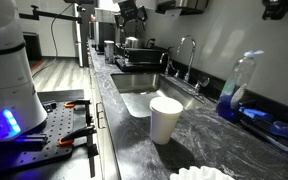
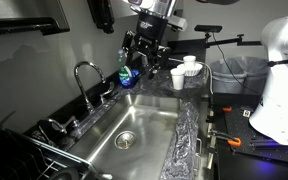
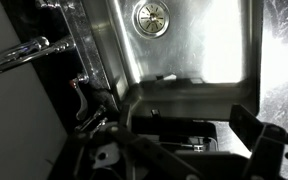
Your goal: Open then close the tap with the left handle
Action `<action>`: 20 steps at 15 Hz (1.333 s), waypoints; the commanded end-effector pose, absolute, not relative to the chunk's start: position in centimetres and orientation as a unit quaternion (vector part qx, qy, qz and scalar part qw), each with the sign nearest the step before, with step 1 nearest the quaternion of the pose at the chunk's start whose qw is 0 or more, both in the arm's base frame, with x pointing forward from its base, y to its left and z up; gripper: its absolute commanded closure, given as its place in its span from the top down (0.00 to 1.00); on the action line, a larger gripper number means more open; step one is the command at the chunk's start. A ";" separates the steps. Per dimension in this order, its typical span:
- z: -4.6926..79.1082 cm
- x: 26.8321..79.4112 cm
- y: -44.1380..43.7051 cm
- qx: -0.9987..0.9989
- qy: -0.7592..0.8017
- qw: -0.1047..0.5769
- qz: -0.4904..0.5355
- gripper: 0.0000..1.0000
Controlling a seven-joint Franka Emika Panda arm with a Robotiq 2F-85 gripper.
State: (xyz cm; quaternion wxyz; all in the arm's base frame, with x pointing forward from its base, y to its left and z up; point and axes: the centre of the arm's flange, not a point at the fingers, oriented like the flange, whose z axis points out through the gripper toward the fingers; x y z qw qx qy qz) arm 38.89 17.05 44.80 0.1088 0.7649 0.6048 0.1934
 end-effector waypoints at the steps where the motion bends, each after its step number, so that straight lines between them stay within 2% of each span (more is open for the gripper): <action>1: 43.6 41.3 18.9 0.768 0.593 0.088 0.224 1.00; 7: 39.3 46.9 20.8 0.770 0.580 0.108 0.241 1.00; 13: 36.4 54.4 20.7 0.743 0.597 0.160 0.259 1.00; 20: 34.1 60.2 25.3 0.725 0.623 0.164 0.243 1.00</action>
